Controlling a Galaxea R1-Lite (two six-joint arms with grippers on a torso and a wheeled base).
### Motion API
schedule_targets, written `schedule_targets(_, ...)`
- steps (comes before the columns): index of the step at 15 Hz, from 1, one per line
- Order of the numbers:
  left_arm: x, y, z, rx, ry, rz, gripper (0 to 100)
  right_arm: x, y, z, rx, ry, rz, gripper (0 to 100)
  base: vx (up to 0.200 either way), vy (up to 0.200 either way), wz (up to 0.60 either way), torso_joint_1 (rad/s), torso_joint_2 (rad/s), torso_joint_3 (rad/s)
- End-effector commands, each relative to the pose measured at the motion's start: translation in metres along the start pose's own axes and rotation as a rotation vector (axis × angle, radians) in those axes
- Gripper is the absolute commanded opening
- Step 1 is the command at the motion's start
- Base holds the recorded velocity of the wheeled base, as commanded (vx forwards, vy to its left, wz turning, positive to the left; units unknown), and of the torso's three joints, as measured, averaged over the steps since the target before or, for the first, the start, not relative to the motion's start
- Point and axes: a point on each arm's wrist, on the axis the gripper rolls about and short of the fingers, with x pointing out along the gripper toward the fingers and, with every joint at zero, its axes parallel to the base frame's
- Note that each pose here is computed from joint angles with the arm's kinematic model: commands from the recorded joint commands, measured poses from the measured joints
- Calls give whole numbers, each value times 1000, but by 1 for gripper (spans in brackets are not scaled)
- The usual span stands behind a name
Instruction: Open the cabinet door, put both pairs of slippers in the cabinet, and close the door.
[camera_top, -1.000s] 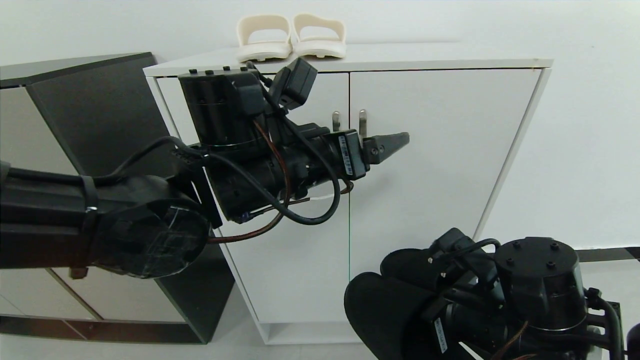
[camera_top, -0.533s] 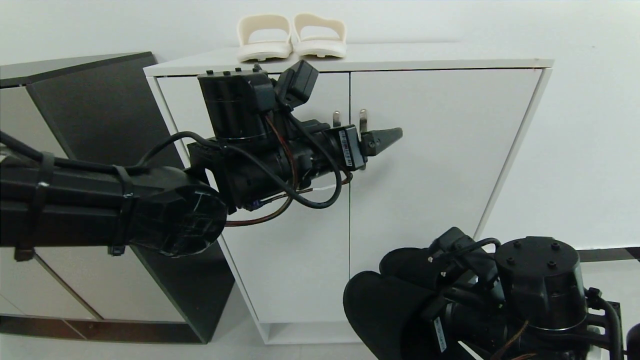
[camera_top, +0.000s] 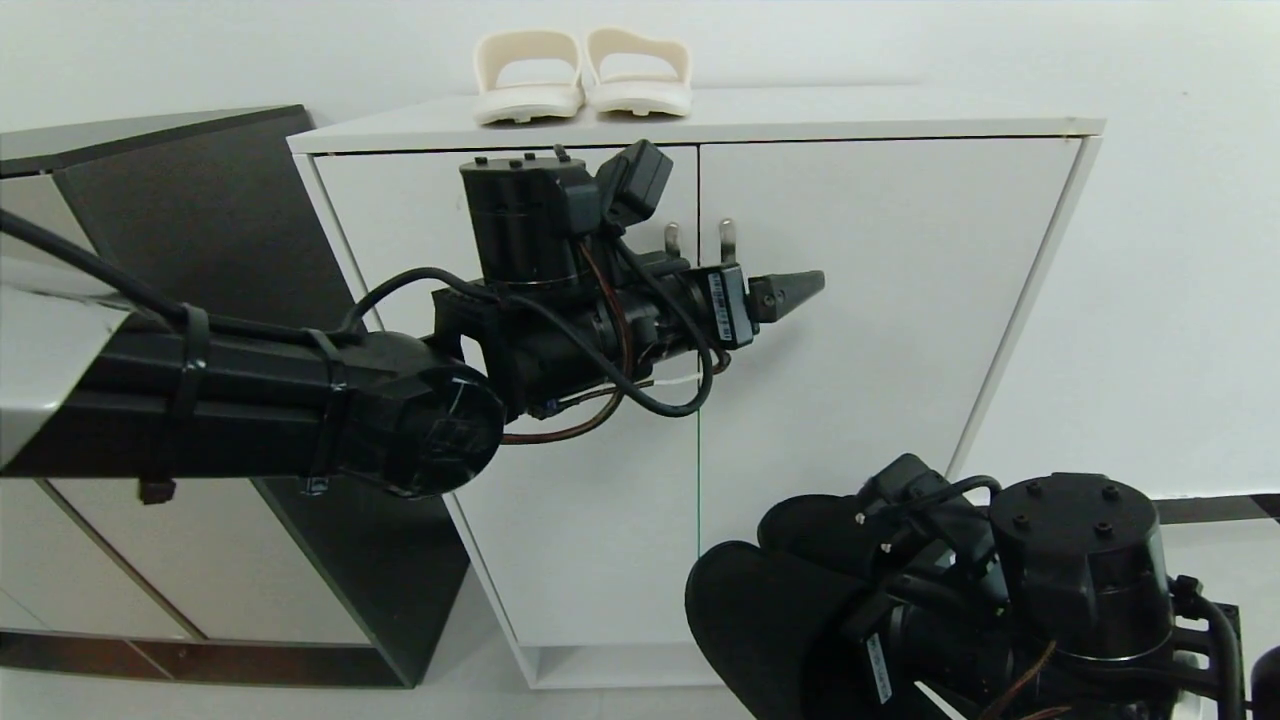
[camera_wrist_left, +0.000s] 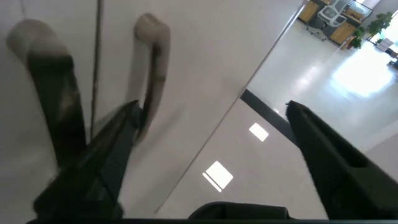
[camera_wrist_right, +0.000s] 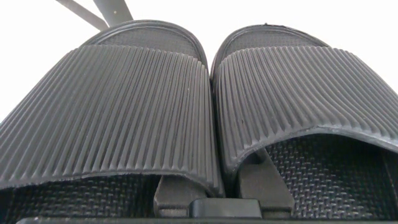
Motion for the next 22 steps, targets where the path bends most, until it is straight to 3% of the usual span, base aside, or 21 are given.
schedule_targets(1,3,1,-2,0,2,-2,0,0,0,-1,-1,6,2,0,0,0,0,0,0,0)
schedule_targets(6,-3,-1,2,-3,-6,-2,0,-4,7,-5,-11,17,90,0,0,0,0,0,0,0)
schedule_targets(10,-34,-13,4,-6,19,-45,0,-26,8,-10,-27,11,239,0,0,0,0,0,0,0)
schedule_targets(17,-99,-51,1,-13,46,-124,0,-33,9,-12,-55,6,277,0,0,0,0,0,0,0)
schedule_targets(19,-108,-51,5,-34,33,-118,0,-35,11,-13,-60,5,293,0,0,0,0,0,0,0)
schedule_targets(20,-109,-44,10,-90,20,-98,0,-35,12,-13,-61,4,296,0,0,0,0,0,0,0)
schedule_targets(21,-108,-32,14,-125,16,-89,0,-35,13,-13,-62,4,299,0,0,0,0,0,0,0)
schedule_targets(22,-105,-23,16,-126,23,-102,0,-35,13,-13,-62,6,299,0,0,0,0,0,0,0)
